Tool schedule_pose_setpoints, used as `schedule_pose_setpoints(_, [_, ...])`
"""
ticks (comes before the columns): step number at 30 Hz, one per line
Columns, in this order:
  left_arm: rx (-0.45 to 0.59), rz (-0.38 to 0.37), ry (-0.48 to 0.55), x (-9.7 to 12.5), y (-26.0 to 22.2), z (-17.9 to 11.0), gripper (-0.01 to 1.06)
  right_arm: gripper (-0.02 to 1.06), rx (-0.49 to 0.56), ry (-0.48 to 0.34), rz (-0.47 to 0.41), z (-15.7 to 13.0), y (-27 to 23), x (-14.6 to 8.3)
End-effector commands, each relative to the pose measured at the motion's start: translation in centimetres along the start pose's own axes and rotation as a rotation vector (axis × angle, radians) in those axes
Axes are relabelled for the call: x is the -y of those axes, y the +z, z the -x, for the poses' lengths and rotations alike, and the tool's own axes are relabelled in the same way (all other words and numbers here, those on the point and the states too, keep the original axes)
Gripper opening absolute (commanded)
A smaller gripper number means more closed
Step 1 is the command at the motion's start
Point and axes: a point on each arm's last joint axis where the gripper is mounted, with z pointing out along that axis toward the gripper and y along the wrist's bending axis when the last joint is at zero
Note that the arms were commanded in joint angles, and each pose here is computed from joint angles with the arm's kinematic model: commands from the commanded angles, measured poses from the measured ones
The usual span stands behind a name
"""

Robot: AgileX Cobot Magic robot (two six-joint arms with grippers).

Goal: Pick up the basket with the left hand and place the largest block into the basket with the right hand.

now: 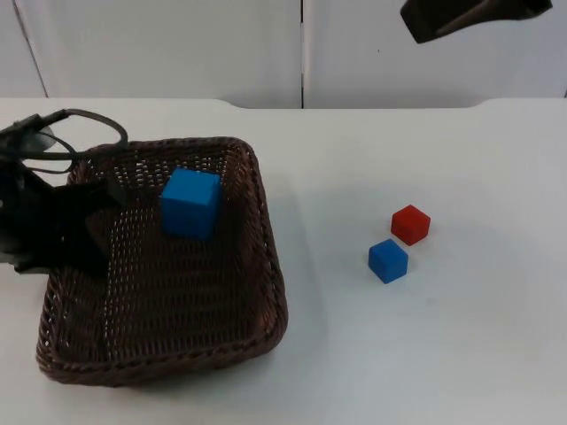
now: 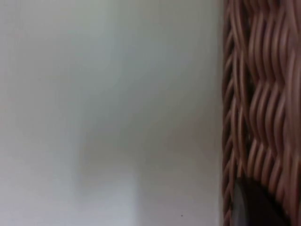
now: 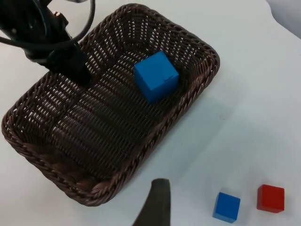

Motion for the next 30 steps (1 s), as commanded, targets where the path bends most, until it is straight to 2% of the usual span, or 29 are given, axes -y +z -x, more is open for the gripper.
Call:
schedule_pose_setpoints(1, [0.006,-0.020,-0.010,0.2,-0.2,0.1,0.09,0.74,0.013,0.008,-0.008,0.0,-0.2,0.1])
schedule_pose_setpoints(2, [0.006,-0.020,-0.010,0.2,-0.2,0.1,0.09,0.74,0.013,0.008,-0.008,0.0,-0.2,0.1])
schedule_pose_setpoints(4, [-0.002,-0.026,-0.010,0.3,-0.2,0.0,0.24,0.74,0.013,0.008,-0.008,0.0,-0.2,0.1])
schedule_pose_setpoints(6, [-0.022,-0.046,-0.016,0.5,-0.2,-0.1,0.47,0.74,0.013,0.008,-0.008,0.0,-0.2,0.1])
schedule_pose_setpoints(7, [-0.022,-0.046,-0.016,0.5,-0.2,-0.1,0.47,0.74,0.013,0.008,-0.008,0.0,-0.2,0.1])
schedule_pose_setpoints(8, [-0.033,-0.056,-0.015,0.6,-0.3,-0.2,0.58,0.74,0.013,0.008,-0.008,0.0,-0.2,0.1])
schedule_pose_setpoints(11, [-0.059,-0.084,0.006,0.9,-0.6,-0.5,0.81,0.74,0.013,0.008,-0.008,0.0,-0.2,0.1])
schedule_pose_setpoints(12, [-0.059,-0.084,0.006,0.9,-0.6,-0.5,0.81,0.74,0.013,0.008,-0.008,0.0,-0.2,0.1])
schedule_pose_setpoints(15, [-0.025,-0.095,0.048,1.6,-1.8,-0.2,0.90,0.74,0.018,0.015,-0.010,0.1,-0.3,0.2])
schedule_pose_setpoints(26, [0.205,-0.129,0.191,4.8,-9.6,0.5,0.90,0.74,0.022,0.027,-0.009,0.1,-0.3,0.1])
schedule_pose_setpoints(30, [0.255,-0.142,0.237,5.7,-11.9,0.1,0.90,0.74,0.024,0.038,-0.010,0.1,-0.3,0.1])
